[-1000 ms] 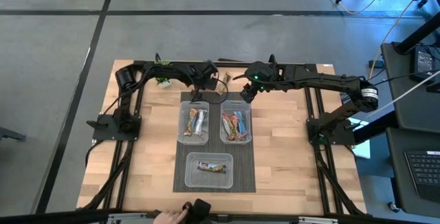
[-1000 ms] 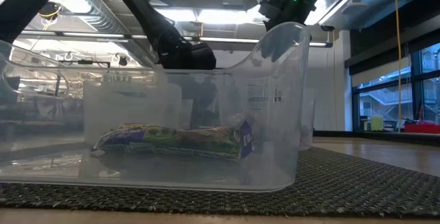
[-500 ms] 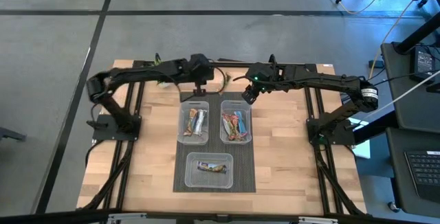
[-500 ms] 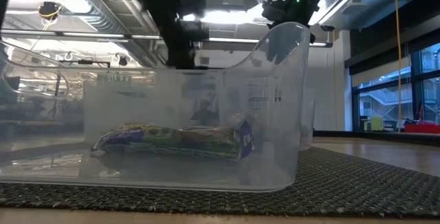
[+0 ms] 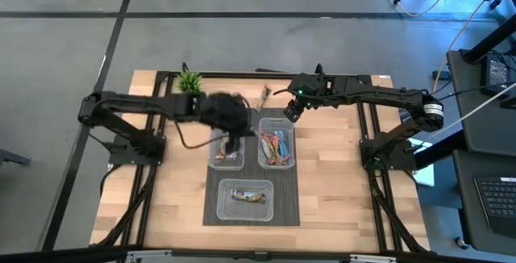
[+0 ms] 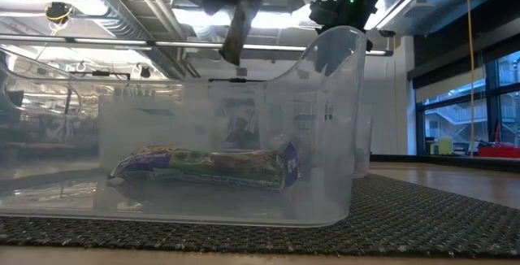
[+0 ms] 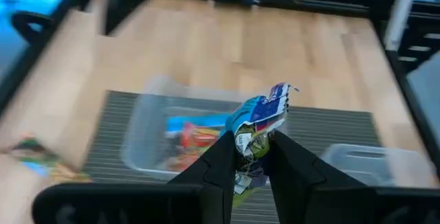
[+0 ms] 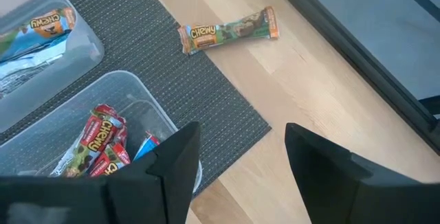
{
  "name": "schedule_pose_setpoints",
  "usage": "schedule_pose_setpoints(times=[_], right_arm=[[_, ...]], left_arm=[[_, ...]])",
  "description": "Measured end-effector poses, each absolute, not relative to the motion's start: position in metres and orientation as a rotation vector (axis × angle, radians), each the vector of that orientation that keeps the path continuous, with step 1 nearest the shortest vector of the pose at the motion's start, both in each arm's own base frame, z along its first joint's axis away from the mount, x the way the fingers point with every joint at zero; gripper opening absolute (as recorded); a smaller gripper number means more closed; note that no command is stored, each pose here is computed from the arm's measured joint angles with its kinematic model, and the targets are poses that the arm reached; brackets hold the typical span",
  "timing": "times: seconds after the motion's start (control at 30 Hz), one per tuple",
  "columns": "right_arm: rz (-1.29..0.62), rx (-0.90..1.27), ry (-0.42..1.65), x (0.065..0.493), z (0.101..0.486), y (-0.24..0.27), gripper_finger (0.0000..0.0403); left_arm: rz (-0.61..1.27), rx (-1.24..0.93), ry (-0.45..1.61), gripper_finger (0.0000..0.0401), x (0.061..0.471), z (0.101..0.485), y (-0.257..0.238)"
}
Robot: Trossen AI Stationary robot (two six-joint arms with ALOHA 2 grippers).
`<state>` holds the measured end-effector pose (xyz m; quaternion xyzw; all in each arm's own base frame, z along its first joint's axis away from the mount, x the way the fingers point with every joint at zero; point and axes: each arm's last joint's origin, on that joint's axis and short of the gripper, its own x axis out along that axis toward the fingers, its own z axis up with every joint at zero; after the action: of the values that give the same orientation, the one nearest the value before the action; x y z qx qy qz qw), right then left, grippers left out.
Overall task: Pick and place Granola Bars by type
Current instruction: Put the blue granola bar into the bottom transparent bin
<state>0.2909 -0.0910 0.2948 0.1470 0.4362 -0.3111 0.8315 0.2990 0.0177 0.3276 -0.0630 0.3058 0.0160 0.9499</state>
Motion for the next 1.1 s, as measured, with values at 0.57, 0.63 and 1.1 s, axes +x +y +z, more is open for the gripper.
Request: schedule_pose_setpoints(times=[0.57, 0.63, 1.1], right_arm=[[-0.696, 0.392, 0.86, 0.294, 0.297, -0.091, 0.0217], [-0.703, 0.405, 0.856, 0.294, 0.297, -0.091, 0.0217], [-0.704, 0.407, 0.856, 0.294, 0.297, -0.091, 0.0217]], left_arm=[[-0.134, -0.377, 0.801, 0.0061, 0.307, 0.293, -0.106], [-0.135, -0.405, 0.839, 0.0061, 0.308, 0.284, -0.117], [-0.074, -0.466, 1.117, 0.0061, 0.33, 0.204, -0.154]])
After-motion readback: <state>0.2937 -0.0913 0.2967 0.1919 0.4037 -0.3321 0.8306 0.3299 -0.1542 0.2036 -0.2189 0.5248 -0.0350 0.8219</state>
